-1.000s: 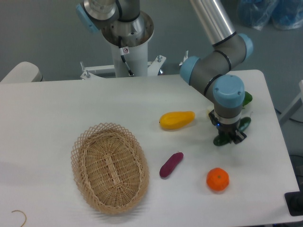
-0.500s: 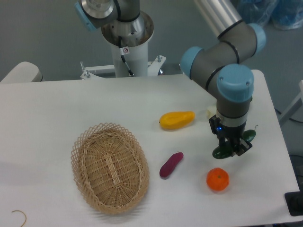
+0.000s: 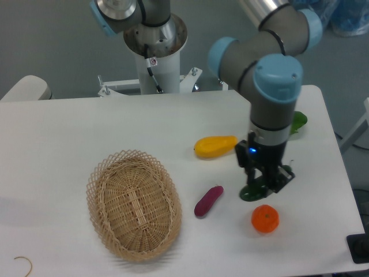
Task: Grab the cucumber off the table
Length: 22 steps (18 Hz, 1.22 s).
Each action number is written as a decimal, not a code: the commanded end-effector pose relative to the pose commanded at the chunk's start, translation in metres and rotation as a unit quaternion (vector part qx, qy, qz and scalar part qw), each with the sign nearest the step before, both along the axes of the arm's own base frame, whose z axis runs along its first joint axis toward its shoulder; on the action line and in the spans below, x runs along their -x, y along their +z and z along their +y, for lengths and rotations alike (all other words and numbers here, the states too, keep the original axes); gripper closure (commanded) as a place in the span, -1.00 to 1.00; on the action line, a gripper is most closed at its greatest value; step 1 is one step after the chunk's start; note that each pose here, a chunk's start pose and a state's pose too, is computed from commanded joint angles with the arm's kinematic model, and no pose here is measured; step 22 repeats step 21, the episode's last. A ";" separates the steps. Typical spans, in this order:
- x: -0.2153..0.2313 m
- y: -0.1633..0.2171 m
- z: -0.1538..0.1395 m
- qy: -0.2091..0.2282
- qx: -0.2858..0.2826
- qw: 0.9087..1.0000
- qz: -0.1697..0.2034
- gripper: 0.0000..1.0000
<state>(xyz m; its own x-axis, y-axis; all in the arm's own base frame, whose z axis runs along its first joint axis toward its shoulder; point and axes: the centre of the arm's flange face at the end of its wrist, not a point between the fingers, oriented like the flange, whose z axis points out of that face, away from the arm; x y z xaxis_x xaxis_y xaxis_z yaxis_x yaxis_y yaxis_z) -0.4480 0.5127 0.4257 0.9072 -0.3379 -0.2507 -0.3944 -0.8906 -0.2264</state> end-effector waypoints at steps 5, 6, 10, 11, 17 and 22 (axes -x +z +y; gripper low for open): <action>-0.011 0.004 0.006 0.002 -0.003 1.000 -0.002 0.26; -0.015 0.007 0.008 0.003 -0.006 1.000 -0.002 0.26; -0.024 0.007 0.018 0.014 -0.010 1.000 -0.007 0.26; -0.025 0.008 0.017 0.014 -0.011 1.000 -0.006 0.26; -0.027 0.010 0.018 0.013 -0.012 1.000 -0.006 0.26; -0.027 0.010 0.018 0.013 -0.012 1.000 -0.006 0.26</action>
